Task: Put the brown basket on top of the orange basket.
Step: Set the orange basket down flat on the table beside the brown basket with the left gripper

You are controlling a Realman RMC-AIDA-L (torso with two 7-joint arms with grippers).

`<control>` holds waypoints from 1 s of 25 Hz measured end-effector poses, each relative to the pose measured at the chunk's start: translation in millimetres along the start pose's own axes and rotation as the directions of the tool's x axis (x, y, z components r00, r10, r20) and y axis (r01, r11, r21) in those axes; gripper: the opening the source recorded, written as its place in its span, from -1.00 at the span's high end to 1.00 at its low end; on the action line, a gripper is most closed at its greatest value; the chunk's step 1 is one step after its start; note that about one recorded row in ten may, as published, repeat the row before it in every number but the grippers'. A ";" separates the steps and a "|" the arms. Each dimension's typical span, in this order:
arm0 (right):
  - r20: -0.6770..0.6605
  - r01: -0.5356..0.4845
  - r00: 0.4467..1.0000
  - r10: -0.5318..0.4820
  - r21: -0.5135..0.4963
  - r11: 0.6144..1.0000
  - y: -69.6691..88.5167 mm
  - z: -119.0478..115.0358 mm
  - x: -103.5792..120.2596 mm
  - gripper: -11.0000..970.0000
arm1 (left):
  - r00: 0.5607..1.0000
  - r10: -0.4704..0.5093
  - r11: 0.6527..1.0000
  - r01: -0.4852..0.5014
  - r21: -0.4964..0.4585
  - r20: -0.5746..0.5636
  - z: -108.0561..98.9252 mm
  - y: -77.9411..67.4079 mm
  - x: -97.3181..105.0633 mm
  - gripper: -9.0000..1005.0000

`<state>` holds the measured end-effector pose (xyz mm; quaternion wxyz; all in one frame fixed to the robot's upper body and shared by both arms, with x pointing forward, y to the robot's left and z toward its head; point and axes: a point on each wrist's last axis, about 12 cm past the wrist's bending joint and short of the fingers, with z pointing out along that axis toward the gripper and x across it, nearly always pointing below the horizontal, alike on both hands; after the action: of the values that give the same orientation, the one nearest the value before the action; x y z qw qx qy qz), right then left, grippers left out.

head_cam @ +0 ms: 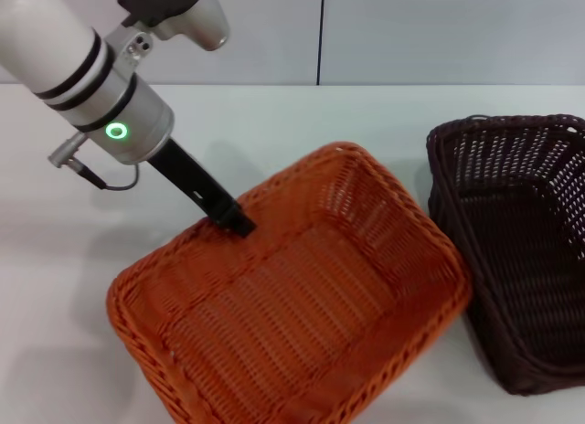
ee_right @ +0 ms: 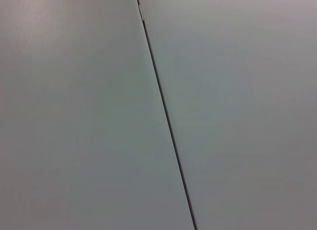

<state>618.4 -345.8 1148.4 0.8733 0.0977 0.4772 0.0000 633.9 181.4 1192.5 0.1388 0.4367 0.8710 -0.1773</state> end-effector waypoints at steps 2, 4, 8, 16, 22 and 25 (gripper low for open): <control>0.000 -0.001 1.000 0.001 -0.001 1.000 0.3 0.2 0.0 -0.28 | 1.000 0.000 1.000 0.000 0.000 0.000 0.0 0.0 0.0 0.64; -0.002 -0.004 1.000 0.004 -0.002 1.000 1.8 1.3 0.4 -0.28 | 0.997 0.070 0.996 -0.073 0.057 0.044 6.2 -6.5 -9.1 0.64; -0.005 -0.007 1.000 0.007 -0.005 1.000 4.1 2.4 1.2 -0.28 | 0.995 0.083 0.994 -0.087 0.069 0.059 7.9 -8.1 -11.4 0.64; -0.009 -0.009 1.000 0.009 -0.003 1.000 4.4 1.4 2.1 -0.28 | 0.957 0.272 0.956 -0.281 0.082 0.105 15.3 -19.4 -25.8 0.65; -0.018 -0.012 1.000 0.012 0.002 1.000 3.0 -2.1 3.7 -0.28 | 0.924 0.359 0.926 -0.370 0.076 0.128 8.5 -27.2 -42.9 0.65; -0.026 -0.017 1.000 0.017 0.006 1.000 2.9 -5.0 5.2 -0.28 | 0.912 0.391 0.913 -0.402 0.072 0.123 2.2 -30.4 -51.4 0.65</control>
<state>617.4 -341.7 1142.0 0.8668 0.1042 0.4875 0.0071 639.3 127.0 1216.6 0.1969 0.6005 0.7462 -0.2096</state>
